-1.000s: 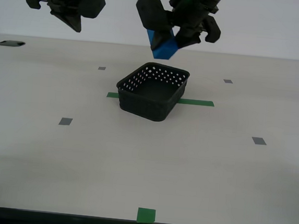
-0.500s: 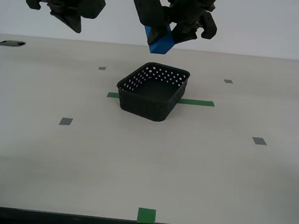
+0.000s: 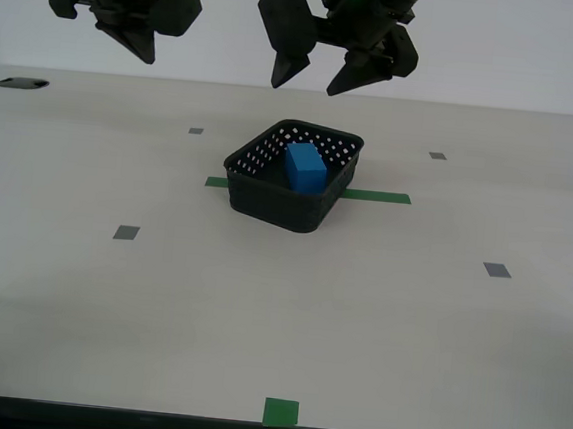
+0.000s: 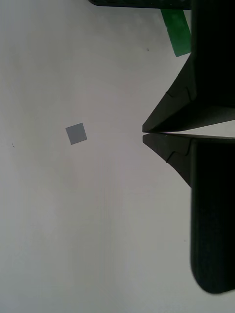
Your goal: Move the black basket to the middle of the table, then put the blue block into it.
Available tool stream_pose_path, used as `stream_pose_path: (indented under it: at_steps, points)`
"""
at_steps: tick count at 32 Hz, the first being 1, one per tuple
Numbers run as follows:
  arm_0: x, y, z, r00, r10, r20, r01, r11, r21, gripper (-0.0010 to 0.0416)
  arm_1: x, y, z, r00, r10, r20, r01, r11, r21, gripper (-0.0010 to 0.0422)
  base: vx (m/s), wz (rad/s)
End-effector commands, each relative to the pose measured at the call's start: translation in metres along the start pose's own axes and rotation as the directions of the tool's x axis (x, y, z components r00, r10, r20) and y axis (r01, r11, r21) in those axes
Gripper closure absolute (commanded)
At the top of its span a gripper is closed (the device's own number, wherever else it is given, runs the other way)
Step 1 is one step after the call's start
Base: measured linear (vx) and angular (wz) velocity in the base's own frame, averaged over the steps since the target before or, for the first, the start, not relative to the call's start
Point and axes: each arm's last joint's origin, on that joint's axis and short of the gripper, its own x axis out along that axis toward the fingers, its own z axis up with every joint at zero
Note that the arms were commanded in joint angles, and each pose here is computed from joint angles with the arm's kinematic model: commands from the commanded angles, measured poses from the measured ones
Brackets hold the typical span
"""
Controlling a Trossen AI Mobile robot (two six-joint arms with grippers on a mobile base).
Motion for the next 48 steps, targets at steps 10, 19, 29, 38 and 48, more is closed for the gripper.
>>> stream_pose_path:
  at_steps: [10, 19, 29, 38, 48]
  points:
    - [-0.0007, 0.0003, 0.0007, 1.000, 0.000, 0.004, 0.000, 1.000, -0.001, 0.0019, -0.0005, 0.0001, 0.0009, 1.000, -0.001, 0.009, 0.001, 1.000, 0.005, 0.0412, 0.000, 0.000]
    - [-0.0007, 0.0003, 0.0007, 1.000, -0.001, 0.004, 0.001, 1.000, -0.001, 0.0019, -0.0005, 0.0002, 0.0014, 1.000, -0.001, 0.014, 0.001, 1.000, 0.005, 0.0412, 0.000, 0.000]
    - [-0.0007, 0.0003, 0.0007, 1.000, 0.000, 0.004, 0.000, 1.000, -0.001, 0.0019, -0.0005, 0.0004, 0.0018, 1.000, 0.000, 0.018, 0.000, 1.000, 0.005, 0.0412, 0.000, 0.000]
    - [-0.0006, 0.0003, 0.0005, 1.000, -0.001, 0.004, 0.001, 1.000, -0.001, 0.0019, -0.0005, 0.0003, 0.0023, 1.000, 0.000, 0.023, 0.000, 1.000, 0.005, 0.0412, 0.000, 0.000]
    - [-0.0006, 0.0003, 0.0005, 1.000, -0.001, 0.004, 0.001, 1.000, -0.001, 0.0019, -0.0005, 0.0004, 0.0024, 1.000, 0.000, 0.025, 0.000, 1.000, 0.005, 0.0412, 0.000, 0.000]
